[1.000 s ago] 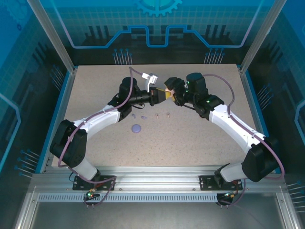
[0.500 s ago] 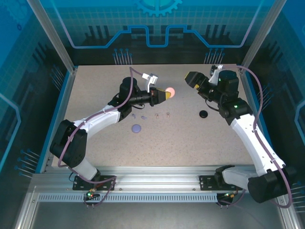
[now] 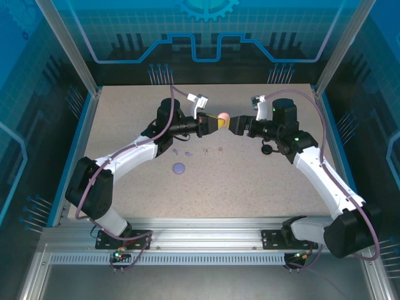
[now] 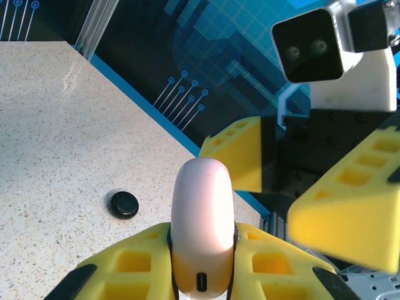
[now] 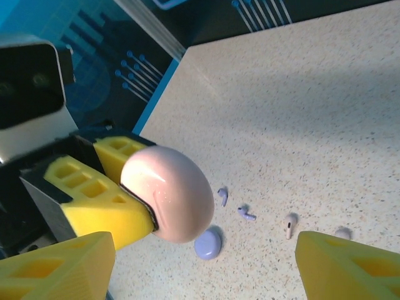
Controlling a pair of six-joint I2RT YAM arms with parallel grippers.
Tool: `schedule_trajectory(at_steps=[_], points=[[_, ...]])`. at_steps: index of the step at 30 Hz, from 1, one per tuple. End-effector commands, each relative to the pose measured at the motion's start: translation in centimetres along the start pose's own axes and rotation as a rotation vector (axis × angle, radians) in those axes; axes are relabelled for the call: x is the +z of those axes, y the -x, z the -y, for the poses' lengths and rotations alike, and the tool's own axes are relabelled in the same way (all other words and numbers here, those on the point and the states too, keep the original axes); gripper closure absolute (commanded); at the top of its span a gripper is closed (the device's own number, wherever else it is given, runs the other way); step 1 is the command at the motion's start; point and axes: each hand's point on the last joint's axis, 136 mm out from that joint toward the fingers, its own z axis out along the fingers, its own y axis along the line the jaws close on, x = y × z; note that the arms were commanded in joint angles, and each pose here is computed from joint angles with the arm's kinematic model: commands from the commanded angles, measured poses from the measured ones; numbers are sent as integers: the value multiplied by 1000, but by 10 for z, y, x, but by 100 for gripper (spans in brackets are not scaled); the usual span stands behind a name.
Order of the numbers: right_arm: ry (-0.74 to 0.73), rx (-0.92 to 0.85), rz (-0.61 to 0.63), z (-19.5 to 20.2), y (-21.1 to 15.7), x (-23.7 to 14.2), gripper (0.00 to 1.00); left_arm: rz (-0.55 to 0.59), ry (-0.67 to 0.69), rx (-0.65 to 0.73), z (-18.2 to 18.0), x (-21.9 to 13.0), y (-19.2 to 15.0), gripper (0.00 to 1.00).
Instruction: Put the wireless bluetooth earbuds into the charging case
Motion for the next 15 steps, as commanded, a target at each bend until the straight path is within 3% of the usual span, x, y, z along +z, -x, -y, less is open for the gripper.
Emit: schedule_trajectory(at_steps=[1,15], points=[[32,-50,-9,-8,1,8,25,-5,-35,26,10,3,6,100],[-113,99,34,64,0,16,35,3,-83,44,31,-6,12,100]])
